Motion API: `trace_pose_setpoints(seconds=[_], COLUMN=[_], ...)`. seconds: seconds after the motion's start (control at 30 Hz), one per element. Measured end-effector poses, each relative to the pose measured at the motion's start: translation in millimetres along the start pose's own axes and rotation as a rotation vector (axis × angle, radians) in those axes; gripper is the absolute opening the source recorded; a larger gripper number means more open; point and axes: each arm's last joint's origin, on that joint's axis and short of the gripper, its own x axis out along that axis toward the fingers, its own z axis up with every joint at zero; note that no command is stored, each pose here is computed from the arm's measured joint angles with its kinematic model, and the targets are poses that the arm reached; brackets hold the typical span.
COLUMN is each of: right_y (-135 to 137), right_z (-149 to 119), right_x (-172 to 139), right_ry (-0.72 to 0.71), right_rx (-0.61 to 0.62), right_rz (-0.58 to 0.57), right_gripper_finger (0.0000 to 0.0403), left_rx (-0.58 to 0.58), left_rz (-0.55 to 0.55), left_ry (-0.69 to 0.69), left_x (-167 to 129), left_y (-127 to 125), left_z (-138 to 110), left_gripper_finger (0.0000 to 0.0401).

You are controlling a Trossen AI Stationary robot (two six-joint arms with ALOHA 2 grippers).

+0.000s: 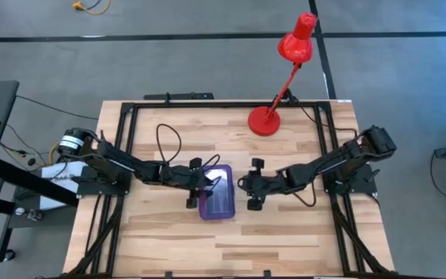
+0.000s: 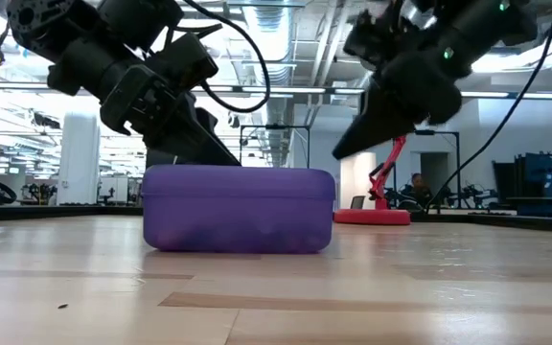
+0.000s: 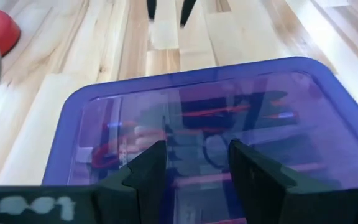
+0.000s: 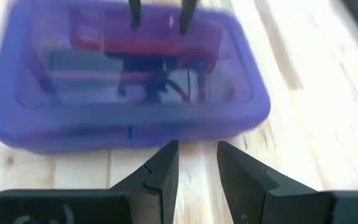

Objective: Pick & place school supplies into a supply box
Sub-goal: Close the purple supply box

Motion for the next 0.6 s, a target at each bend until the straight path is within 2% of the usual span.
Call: trace_pose_setpoints(seconds=[0.27,0.6], right_y=[7.1,7.5], right_z=[-12.5,-9.6], right_x=[17.9,17.6], right_ry=[0.068,0.044], right_rx=[-0.006,0.006], right_rz=[0.003,0.016], right_gripper_finger=[0.0107,0.0107], left_rx=[-0.020,-0.033], left_rz=[-0.023,0.010], left_ry=[0.073,0.164], left_x=[-11.5,-40.2], left_y=[-6.4,-20.1], left_z=[-1.1,0.2], left_gripper_finger=[0.0162,0.0162])
